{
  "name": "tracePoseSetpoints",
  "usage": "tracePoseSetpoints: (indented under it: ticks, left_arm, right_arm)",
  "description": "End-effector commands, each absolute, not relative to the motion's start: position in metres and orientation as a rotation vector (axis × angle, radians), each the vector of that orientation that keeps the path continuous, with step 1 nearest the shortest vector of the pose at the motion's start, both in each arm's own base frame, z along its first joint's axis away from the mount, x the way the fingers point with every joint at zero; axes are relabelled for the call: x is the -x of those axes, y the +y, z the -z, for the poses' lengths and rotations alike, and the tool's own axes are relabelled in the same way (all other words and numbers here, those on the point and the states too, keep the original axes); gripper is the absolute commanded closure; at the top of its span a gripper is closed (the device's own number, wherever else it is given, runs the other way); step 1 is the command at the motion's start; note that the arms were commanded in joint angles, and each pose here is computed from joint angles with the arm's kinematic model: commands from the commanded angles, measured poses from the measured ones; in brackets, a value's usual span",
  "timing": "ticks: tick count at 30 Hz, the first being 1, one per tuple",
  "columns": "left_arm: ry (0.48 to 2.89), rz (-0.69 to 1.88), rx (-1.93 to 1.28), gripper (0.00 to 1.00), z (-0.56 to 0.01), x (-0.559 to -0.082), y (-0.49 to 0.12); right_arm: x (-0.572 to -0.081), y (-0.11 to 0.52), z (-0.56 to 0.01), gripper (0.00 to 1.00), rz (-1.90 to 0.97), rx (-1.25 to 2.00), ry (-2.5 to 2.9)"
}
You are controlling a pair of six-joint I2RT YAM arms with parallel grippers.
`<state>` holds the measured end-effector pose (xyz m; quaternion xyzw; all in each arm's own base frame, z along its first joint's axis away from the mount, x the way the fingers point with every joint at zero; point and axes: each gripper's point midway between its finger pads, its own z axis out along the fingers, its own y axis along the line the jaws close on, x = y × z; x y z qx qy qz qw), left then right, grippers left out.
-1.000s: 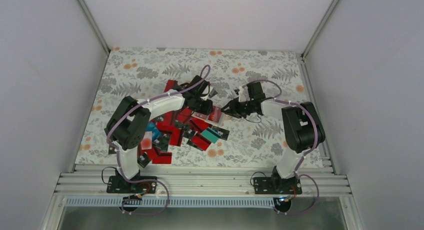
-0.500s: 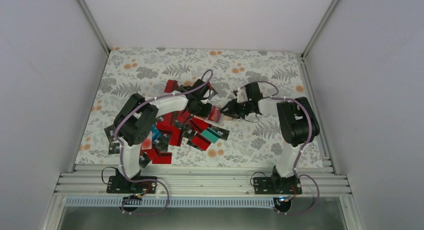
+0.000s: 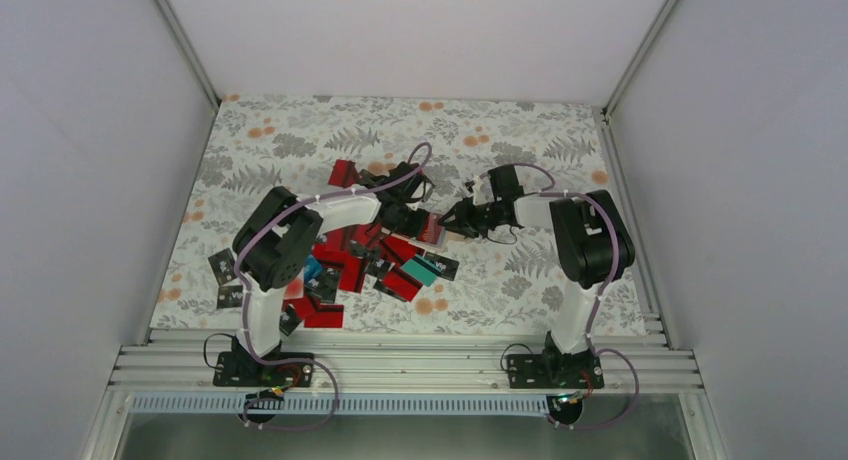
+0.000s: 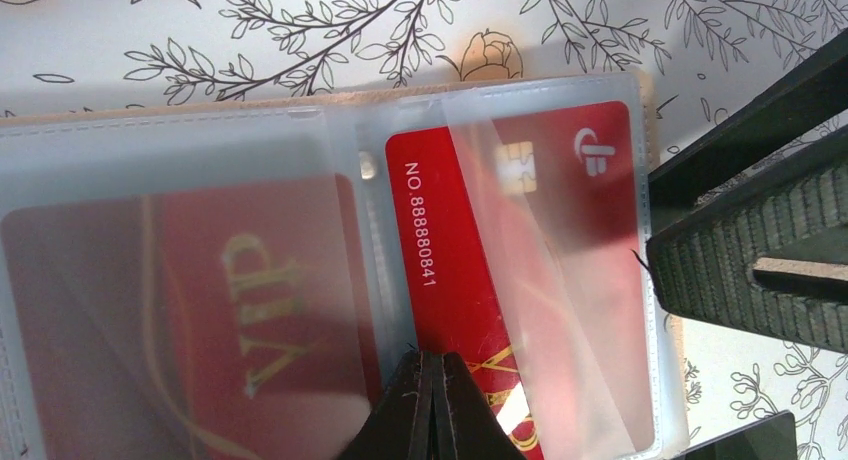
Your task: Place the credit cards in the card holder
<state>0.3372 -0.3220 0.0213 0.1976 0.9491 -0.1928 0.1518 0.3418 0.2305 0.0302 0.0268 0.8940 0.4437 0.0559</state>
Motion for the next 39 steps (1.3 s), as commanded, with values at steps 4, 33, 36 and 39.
tracePoseSetpoints:
  ticks: [4, 33, 36, 39]
  left_arm:
    - [2.815, 0.456, -0.598, 0.98, 0.012, -0.320, -0.312]
    - [2.759, 0.691, -0.570, 0.98, -0.019, -0.318, -0.335]
    - [2.746, 0.719, -0.545, 0.98, -0.029, -0.323, -0.333]
    - [2.730, 0.727, -0.526, 0.98, -0.038, -0.326, -0.329]
  right_arm:
    - [-0.344, 0.240, -0.034, 0.68, -1.400, -0.057, 2.707]
    - [-0.338, 0.265, -0.064, 0.70, -1.461, 0.087, 2.656]
    - [-0.337, 0.268, -0.065, 0.70, -1.469, 0.093, 2.656]
    - [-0.336, 0.273, -0.068, 0.70, -1.481, 0.107, 2.649]
